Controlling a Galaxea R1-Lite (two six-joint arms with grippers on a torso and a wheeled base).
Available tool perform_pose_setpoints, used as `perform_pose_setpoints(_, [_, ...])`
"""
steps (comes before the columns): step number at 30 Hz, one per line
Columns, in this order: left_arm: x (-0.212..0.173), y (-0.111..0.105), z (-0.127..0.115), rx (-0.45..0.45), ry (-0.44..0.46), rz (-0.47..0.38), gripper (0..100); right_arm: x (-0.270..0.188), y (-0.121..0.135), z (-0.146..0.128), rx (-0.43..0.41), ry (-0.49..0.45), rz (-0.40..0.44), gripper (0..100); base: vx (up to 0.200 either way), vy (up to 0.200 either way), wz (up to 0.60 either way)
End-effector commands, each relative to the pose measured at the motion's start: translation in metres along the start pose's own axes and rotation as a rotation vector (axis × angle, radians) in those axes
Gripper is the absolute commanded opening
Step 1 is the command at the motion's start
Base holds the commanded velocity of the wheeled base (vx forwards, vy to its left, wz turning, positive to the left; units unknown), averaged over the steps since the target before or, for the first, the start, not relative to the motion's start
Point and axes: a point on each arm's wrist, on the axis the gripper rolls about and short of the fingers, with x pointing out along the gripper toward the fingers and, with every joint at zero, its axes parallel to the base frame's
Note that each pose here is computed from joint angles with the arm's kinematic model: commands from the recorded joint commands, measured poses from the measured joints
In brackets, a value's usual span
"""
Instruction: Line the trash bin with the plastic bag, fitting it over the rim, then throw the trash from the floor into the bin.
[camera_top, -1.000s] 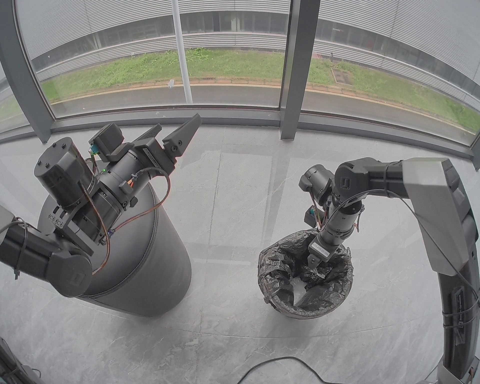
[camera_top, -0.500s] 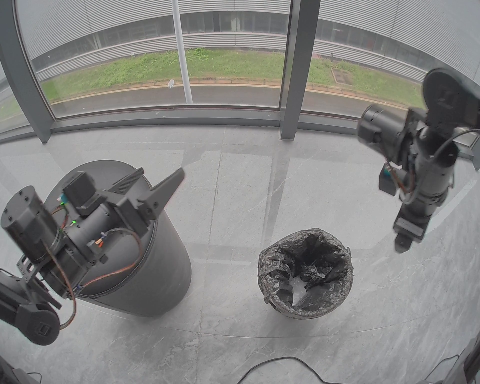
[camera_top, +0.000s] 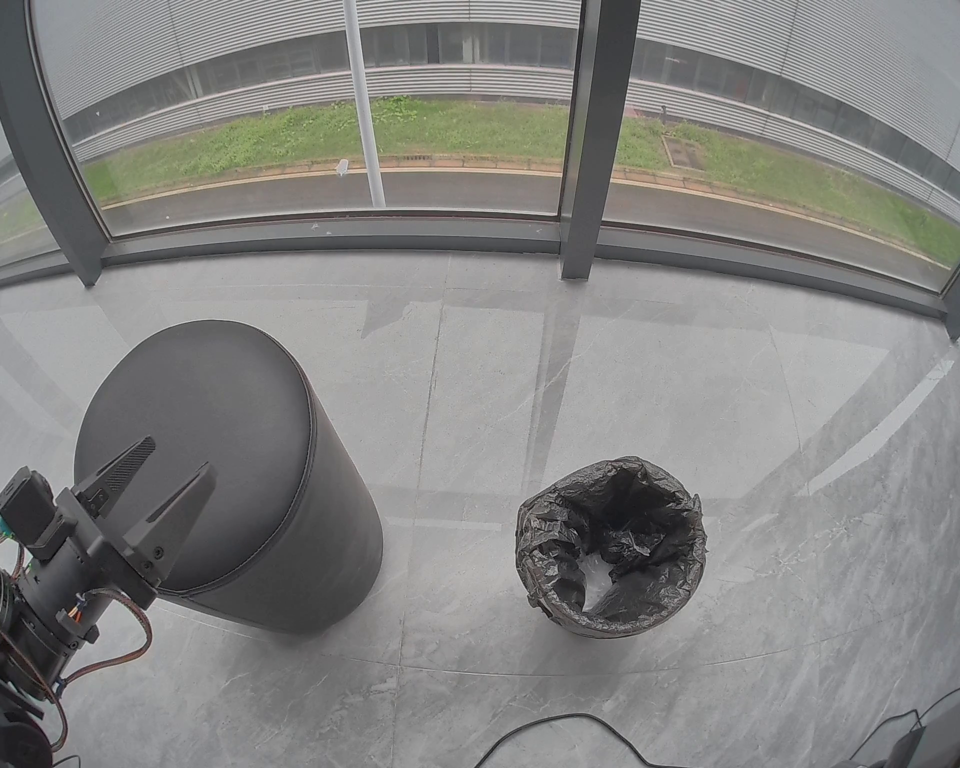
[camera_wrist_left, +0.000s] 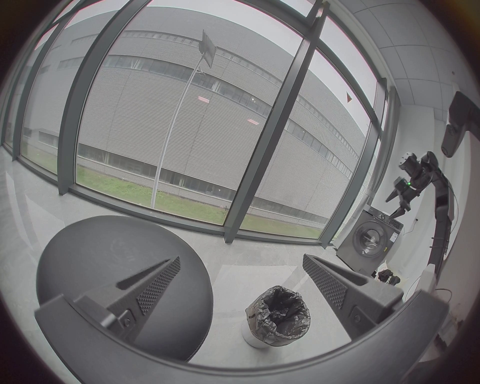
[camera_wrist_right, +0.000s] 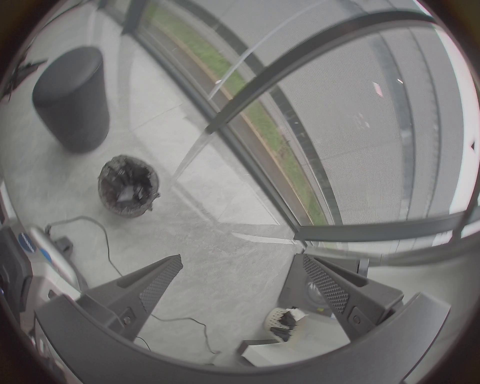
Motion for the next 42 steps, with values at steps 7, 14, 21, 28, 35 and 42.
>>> perform_pose_setpoints(7, [-0.061,-0.001,0.022,0.193,-0.138,0.171,100,-0.179,0.104,-0.241,0.652,-0.474,-0.128,100,0.0,0.0,0.0])
perform_pose_setpoints(14, [-0.103,-0.018,0.015,0.256,-0.167,0.259,100,-0.094,0.1,-0.218,0.633,-0.772,-0.099,100,0.0,0.0,0.0])
perform_pose_setpoints(21, [-0.156,-0.04,-0.025,0.279,-0.1,0.326,100,-0.015,0.146,-0.224,0.646,-0.759,-0.043,100,0.0,0.0,0.0])
perform_pose_setpoints(28, [-0.155,-0.033,-0.034,0.309,-0.095,0.457,100,0.039,0.183,-0.23,0.718,-0.57,0.038,100,0.0,0.0,0.0])
perform_pose_setpoints(35, [-0.157,-0.027,-0.047,0.296,0.033,0.604,100,0.066,0.206,-0.238,0.875,-0.496,0.128,100,0.0,0.0,0.0])
perform_pose_setpoints(42, [-0.159,-0.024,-0.063,0.256,0.193,0.612,100,0.072,0.207,-0.235,0.873,-0.588,0.086,100,0.0,0.0,0.0])
